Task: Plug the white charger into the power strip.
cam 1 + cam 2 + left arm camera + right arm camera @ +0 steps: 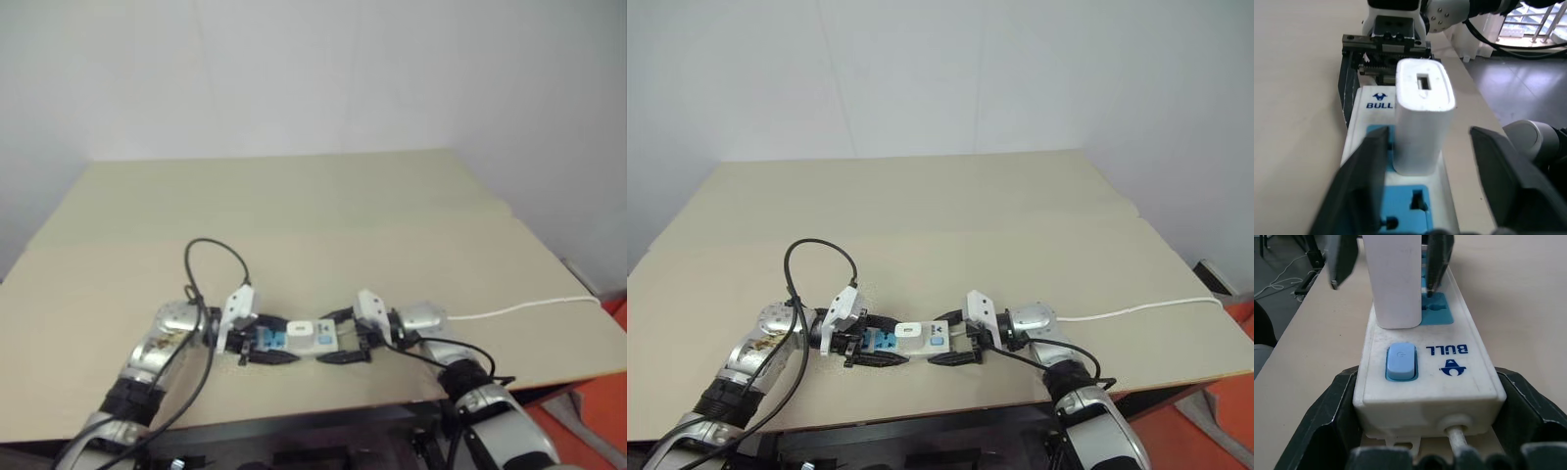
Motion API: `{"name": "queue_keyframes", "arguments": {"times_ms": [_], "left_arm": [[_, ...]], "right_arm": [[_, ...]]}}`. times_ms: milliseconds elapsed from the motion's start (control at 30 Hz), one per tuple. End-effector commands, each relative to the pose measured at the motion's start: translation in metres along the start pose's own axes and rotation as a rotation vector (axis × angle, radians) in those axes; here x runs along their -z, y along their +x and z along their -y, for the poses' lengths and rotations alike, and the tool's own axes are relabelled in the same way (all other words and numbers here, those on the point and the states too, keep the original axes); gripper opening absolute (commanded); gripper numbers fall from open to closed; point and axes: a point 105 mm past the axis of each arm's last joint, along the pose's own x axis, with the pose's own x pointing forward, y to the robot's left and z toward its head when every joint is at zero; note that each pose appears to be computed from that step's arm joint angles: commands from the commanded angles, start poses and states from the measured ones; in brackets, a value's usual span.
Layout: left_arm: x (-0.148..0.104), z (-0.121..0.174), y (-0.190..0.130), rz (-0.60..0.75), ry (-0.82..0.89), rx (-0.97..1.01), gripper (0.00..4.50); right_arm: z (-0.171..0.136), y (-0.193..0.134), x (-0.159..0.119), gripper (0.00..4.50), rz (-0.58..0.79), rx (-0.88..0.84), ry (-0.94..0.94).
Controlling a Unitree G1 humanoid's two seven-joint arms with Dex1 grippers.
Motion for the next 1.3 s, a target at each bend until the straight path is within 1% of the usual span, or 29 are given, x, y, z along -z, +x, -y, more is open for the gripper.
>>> {"name": "queue_keyframes", "arguments": {"times_ms": [33, 67, 100, 200, 333, 400, 433, 467, 567, 700, 900, 1000, 1100, 1200, 1300], "left_arm": [[0.015, 0.005, 0.003, -0.037, -0.054, 0.010, 4.14], [0.014, 0.004, 0.002, -0.036, -0.051, 0.008, 4.44], [0.013, 0.004, 0.001, -0.035, -0.048, 0.006, 4.49], [0.004, 0.003, -0.004, -0.024, 0.005, -0.010, 4.49], [-0.019, 0.001, -0.022, -0.002, 0.042, -0.011, 4.49], [-0.026, 0.001, -0.031, -0.016, 0.074, -0.015, 4.50], [-0.029, 0.001, -0.035, -0.025, 0.090, -0.021, 4.50], [-0.031, 0.002, -0.040, -0.038, 0.110, -0.023, 4.50], [-0.034, 0.007, -0.052, -0.059, 0.130, -0.018, 4.50], [-0.038, 0.009, -0.062, -0.077, 0.155, -0.020, 4.50], [-0.048, 0.009, -0.080, -0.106, 0.186, -0.035, 4.50], [-0.053, 0.007, -0.095, -0.142, 0.196, -0.064, 4.50], [-0.053, 0.005, -0.113, -0.212, 0.183, -0.109, 4.50], [-0.057, 0.005, -0.132, -0.249, 0.174, -0.176, 4.50], [-0.061, 0.006, -0.143, -0.286, 0.187, -0.240, 4.50]], "right_arm": [[-0.001, 0.000, 0.006, 3.41, -0.023, -0.002, 0.017], [-0.001, 0.000, 0.005, 3.41, -0.022, -0.003, 0.015], [-0.001, 0.000, 0.005, 3.41, -0.022, -0.004, 0.014], [-0.001, 0.002, 0.004, 3.41, -0.021, -0.006, 0.002], [0.000, 0.002, 0.004, 3.41, -0.021, 0.004, -0.012], [0.003, 0.000, 0.004, 4.14, -0.028, 0.034, -0.029], [0.004, -0.001, 0.004, 4.40, -0.034, 0.046, -0.032], [0.005, -0.003, 0.003, 4.47, -0.036, 0.053, -0.042], [0.006, -0.010, -0.005, 4.47, -0.024, 0.082, -0.080], [0.011, -0.029, -0.017, 4.47, -0.014, 0.138, -0.104], [0.013, -0.071, -0.041, 4.47, -0.010, 0.257, -0.169], [0.007, -0.094, -0.055, 4.47, -0.008, 0.312, -0.181], [-0.001, -0.117, -0.066, 4.47, -0.015, 0.374, -0.174], [-0.012, -0.142, -0.070, 4.47, -0.054, 0.433, -0.153], [-0.021, -0.162, -0.071, 4.47, -0.098, 0.479, -0.132]]}}
